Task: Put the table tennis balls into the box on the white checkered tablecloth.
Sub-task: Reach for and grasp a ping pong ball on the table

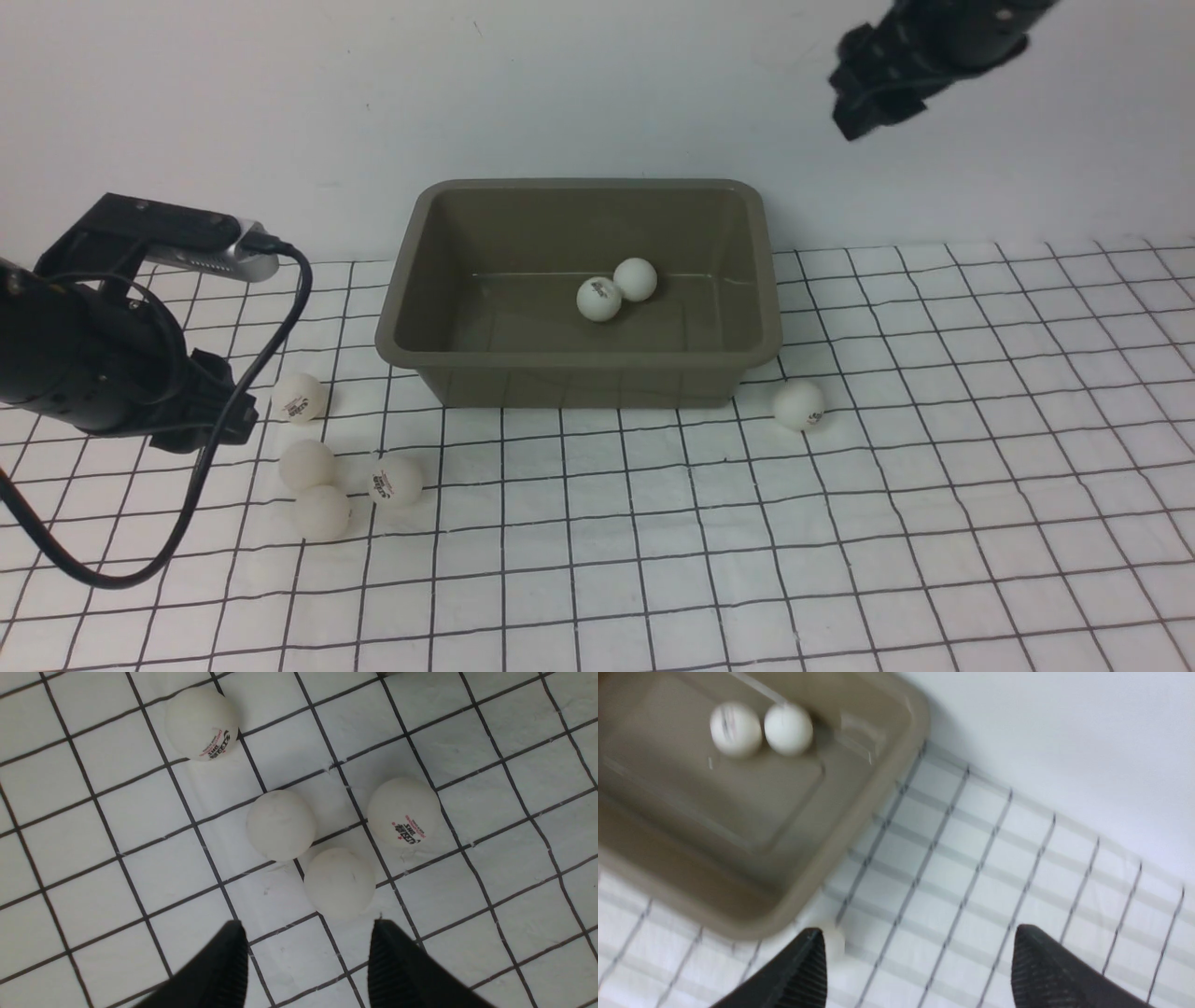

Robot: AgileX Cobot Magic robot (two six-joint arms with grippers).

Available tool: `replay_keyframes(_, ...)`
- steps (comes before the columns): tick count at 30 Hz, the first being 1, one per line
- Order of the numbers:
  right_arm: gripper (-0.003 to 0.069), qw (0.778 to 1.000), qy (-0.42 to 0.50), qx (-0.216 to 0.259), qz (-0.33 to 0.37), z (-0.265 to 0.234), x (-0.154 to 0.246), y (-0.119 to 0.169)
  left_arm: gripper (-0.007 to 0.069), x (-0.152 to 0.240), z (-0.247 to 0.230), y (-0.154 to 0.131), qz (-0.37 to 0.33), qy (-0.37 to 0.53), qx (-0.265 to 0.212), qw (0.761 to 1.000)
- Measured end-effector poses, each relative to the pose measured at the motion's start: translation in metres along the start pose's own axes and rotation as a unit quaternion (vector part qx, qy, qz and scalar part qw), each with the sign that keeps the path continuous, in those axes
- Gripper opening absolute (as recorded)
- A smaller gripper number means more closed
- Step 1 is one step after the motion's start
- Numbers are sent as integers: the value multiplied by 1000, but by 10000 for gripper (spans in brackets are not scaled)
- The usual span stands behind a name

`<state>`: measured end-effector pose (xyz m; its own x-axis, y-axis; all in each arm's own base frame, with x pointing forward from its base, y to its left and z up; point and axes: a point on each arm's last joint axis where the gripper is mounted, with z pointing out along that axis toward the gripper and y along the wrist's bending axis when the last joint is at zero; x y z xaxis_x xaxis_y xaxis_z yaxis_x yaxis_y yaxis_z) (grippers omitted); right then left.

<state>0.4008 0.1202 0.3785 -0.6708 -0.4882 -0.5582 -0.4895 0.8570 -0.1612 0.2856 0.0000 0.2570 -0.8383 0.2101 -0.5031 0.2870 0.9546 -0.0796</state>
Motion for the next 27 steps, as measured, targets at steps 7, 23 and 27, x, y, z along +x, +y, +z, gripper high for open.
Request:
replay_keyframes(7, 480, 997, 66, -28, 4, -3, 57, 6, 324, 0, 0, 0, 0, 3, 2, 1000)
replay_keyframes(23, 480, 994, 68, -68, -57, 95, 112, 28, 324, 0, 0, -2, -6, -1, 9, 1000)
replay_keyframes(27, 480, 992, 76, -83, -62, 111, 116, 31, 324, 0, 0, -2, -5, -1, 9, 1000)
